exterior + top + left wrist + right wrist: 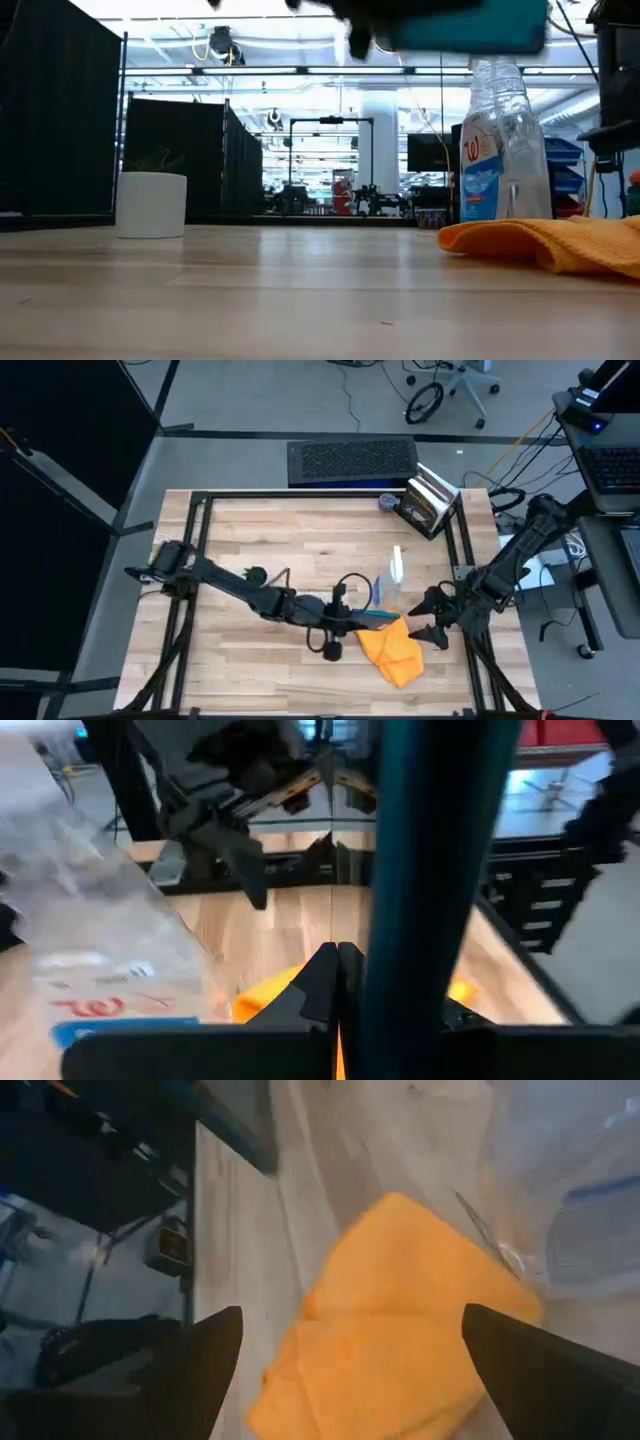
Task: Apply microfiber cloth
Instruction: Wipe the tablet with the microfiber cloth
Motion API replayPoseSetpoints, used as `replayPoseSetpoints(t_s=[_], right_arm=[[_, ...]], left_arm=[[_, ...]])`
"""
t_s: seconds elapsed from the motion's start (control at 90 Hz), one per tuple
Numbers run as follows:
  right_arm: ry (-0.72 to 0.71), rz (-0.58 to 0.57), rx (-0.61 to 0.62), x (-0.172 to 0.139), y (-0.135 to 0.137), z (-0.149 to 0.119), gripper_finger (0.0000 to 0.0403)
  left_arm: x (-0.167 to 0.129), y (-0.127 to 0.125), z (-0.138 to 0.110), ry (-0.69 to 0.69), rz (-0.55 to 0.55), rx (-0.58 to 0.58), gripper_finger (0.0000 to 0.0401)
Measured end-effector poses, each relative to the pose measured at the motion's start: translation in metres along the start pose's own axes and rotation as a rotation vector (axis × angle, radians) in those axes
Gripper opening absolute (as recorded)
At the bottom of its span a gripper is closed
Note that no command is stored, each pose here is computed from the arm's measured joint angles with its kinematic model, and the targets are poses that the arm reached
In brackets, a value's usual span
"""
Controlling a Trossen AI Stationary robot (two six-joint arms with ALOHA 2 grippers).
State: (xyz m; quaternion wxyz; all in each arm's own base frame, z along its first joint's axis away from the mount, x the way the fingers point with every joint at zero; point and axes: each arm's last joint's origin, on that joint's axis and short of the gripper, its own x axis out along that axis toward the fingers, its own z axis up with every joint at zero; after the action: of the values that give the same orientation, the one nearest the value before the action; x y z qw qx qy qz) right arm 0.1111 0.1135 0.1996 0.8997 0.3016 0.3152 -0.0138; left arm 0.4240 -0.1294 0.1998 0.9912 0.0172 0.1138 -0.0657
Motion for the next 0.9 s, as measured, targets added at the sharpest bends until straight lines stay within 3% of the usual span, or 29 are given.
replayPoseSetpoints(t_s=[0.256, 0.5, 0.611, 0.722, 0.9], right_arm=[[0.002, -0.026, 0.003, 0.018, 0.005, -0.016, 0.0361], [0.006, -0.033, -0.009, 0.027, 0.008, -0.021, 0.0361], [0.010, -0.043, -0.019, 0.029, 0.008, -0.023, 0.0361], [0.014, -0.041, -0.020, 0.029, 0.008, -0.023, 0.0361], [0.013, 0.020, -0.091, 0.022, 0.024, -0.012, 0.0361]], left_arm=[[0.043, -0.006, -0.070, 0.047, 0.041, -0.043, 0.0015], [0.053, -0.006, -0.098, 0.082, 0.079, -0.083, 0.0015], [0.053, -0.006, -0.096, 0.081, 0.078, -0.081, 0.0015], [0.045, -0.006, -0.078, 0.100, 0.071, -0.052, 0.0015], [0.011, -0.011, -0.015, 0.138, 0.121, 0.014, 0.0015]])
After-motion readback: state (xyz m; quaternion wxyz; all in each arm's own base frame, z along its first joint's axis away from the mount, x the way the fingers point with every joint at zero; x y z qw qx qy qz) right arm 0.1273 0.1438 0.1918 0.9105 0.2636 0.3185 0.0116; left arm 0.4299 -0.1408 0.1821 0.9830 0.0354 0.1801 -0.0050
